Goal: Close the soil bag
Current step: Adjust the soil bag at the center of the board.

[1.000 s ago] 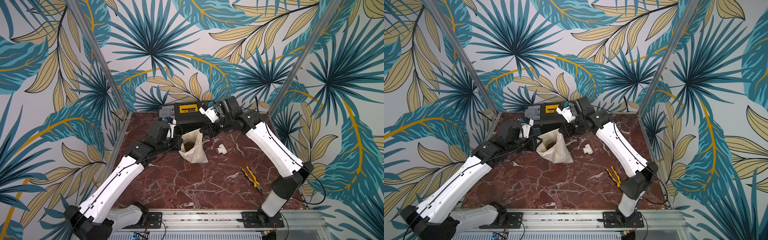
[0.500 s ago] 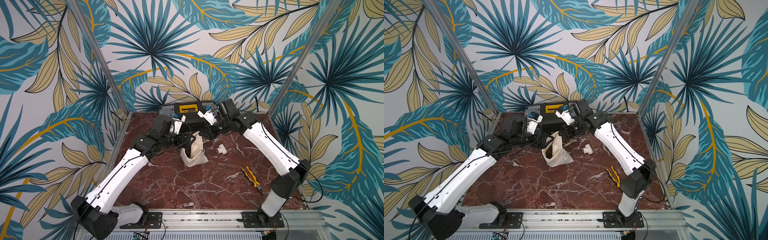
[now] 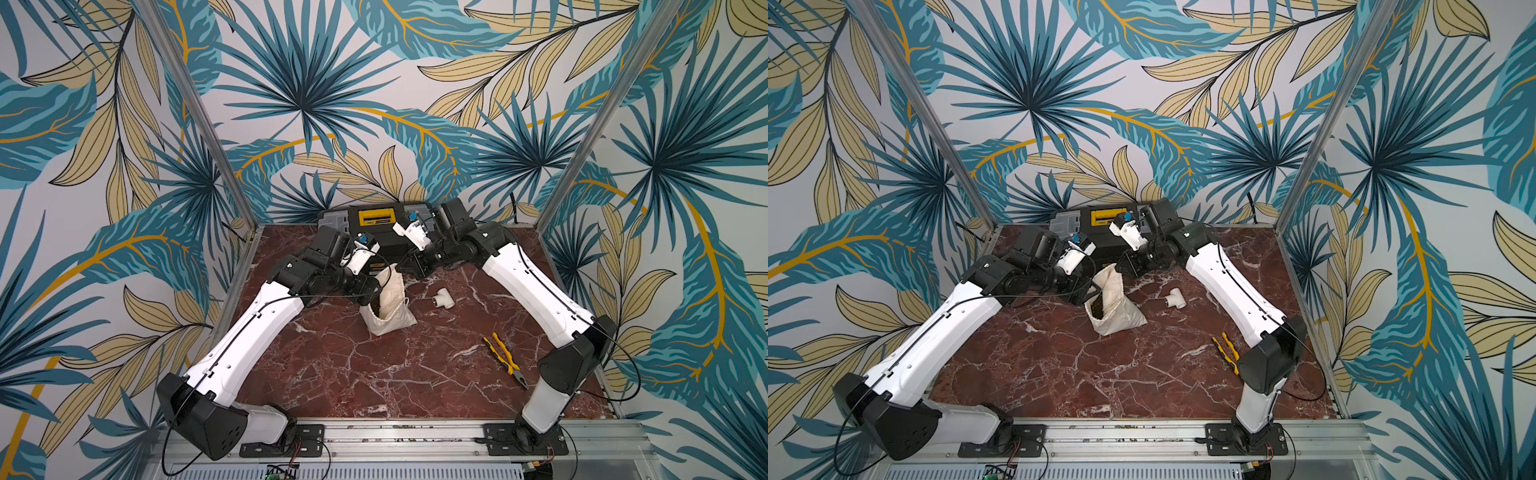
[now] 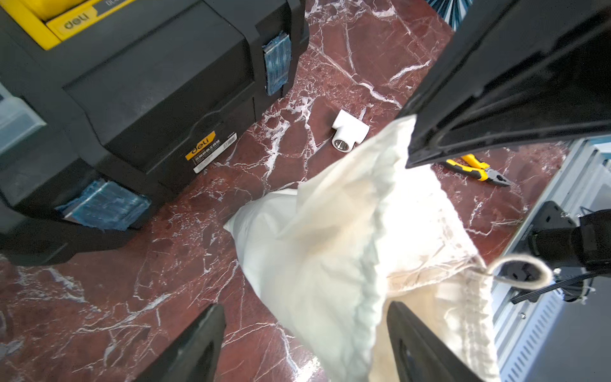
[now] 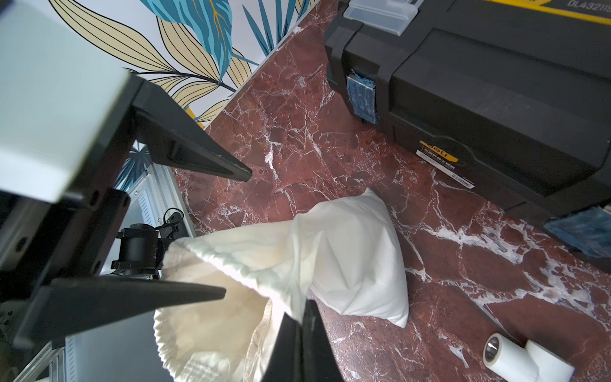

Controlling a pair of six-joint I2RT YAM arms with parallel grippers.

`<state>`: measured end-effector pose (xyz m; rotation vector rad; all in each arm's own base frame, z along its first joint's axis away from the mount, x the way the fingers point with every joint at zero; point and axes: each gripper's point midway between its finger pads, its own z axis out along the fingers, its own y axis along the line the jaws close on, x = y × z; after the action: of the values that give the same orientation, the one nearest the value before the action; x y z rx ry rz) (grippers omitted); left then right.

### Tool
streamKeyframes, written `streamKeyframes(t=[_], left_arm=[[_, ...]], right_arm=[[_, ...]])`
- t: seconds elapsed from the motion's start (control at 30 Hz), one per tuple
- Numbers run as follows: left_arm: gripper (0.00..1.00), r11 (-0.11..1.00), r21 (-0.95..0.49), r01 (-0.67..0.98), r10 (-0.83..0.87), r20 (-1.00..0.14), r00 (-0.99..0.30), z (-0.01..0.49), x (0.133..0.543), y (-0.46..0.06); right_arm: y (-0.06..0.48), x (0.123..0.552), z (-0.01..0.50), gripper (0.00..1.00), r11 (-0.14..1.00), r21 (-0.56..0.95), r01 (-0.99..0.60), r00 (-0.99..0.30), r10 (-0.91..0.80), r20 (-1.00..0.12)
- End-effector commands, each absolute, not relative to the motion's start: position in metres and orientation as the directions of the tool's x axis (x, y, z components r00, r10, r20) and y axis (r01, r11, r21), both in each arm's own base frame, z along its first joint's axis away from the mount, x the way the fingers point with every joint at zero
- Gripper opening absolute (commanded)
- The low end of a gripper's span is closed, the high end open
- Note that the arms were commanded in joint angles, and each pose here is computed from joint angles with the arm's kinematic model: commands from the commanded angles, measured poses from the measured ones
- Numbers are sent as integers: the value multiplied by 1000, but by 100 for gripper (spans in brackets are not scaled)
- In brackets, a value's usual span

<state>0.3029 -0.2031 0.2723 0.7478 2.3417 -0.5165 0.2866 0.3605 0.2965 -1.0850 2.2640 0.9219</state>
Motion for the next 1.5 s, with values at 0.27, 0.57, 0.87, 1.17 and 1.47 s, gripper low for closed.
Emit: streamKeyframes(t=[0.27,0.57,0.87,1.17,1.47], left_arm=[[40,753,-191,629,360,-681,-638,282,319,-207],[12,764,-253,594,298,-678,-672,286,320,-211],[9,775,-316,547,204,-694,-690,300,327,-216],[8,778,-321,540,197,-692,-694,305,323,-214],[17,783,-311,539,197,-697,-689,306,318,-209]], right_arm=[[366,289,294,0,447,379,-811,-577,-496,-649],[363,282,291,31,463,424,-778,-624,-491,-609],[355,265,274,49,513,522,-682,-731,-456,-507],[350,260,264,43,557,542,-629,-777,-423,-466],[340,256,284,1,591,506,-628,-774,-411,-481]])
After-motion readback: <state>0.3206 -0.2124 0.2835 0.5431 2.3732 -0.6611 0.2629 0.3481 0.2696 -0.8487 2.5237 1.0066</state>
